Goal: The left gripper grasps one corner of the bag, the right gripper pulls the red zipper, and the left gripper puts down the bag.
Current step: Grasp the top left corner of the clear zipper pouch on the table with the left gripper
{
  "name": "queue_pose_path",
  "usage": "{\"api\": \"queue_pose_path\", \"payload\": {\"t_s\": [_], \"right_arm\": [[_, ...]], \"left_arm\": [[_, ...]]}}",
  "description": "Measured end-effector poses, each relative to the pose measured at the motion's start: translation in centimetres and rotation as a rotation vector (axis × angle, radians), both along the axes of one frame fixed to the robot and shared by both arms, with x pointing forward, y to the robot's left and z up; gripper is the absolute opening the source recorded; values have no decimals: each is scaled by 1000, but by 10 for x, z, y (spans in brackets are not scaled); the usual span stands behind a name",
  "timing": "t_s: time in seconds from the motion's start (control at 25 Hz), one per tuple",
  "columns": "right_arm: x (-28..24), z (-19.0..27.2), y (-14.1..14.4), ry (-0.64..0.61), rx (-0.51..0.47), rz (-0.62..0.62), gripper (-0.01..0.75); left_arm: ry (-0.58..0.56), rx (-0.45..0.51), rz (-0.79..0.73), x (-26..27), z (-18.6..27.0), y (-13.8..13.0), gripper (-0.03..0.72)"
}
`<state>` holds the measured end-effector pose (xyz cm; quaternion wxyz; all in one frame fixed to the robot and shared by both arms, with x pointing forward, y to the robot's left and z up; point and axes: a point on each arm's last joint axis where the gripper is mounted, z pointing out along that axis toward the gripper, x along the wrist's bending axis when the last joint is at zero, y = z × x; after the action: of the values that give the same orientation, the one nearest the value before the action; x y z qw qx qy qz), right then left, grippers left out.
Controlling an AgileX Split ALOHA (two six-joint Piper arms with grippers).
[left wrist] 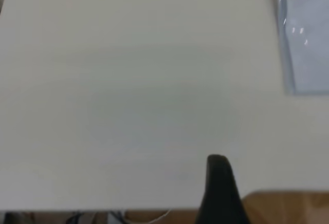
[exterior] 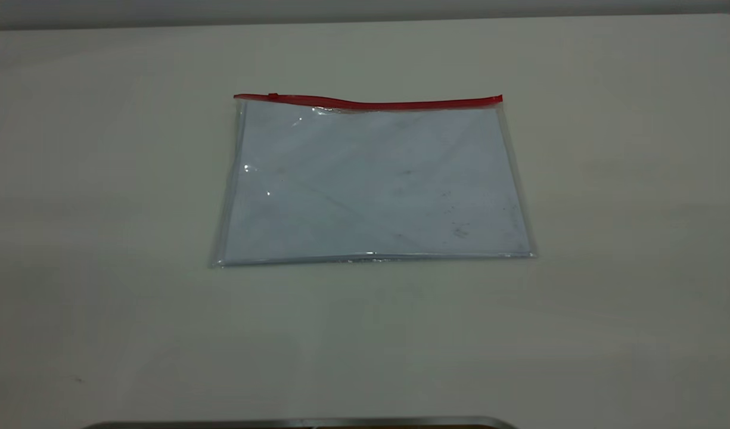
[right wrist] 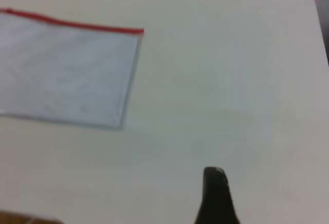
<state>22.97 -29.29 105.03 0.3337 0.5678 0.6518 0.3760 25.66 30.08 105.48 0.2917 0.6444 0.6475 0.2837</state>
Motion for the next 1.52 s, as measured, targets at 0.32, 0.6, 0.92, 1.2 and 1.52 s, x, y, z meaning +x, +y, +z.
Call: {"api": "queue_pose_path", "payload": {"t_s": [0.32, 0.6, 0.92, 1.2, 1.52], "right_arm": [[49, 43, 4, 95, 29, 3, 578], [115, 45, 9, 132, 76, -11, 578], [169, 22, 17, 248, 110, 29, 578], [210, -12, 21, 390, 103, 45, 578], [233, -23, 21, 441, 70, 65, 578]], "left_arm": [[129, -142, -13, 99, 22, -10, 588], [180, -204, -9, 190, -22, -15, 588], [262, -193, -68, 268, -83, -18, 588], [383, -255, -244, 344, -121, -33, 588], [381, -308, -412, 402, -162, -45, 588]]}}
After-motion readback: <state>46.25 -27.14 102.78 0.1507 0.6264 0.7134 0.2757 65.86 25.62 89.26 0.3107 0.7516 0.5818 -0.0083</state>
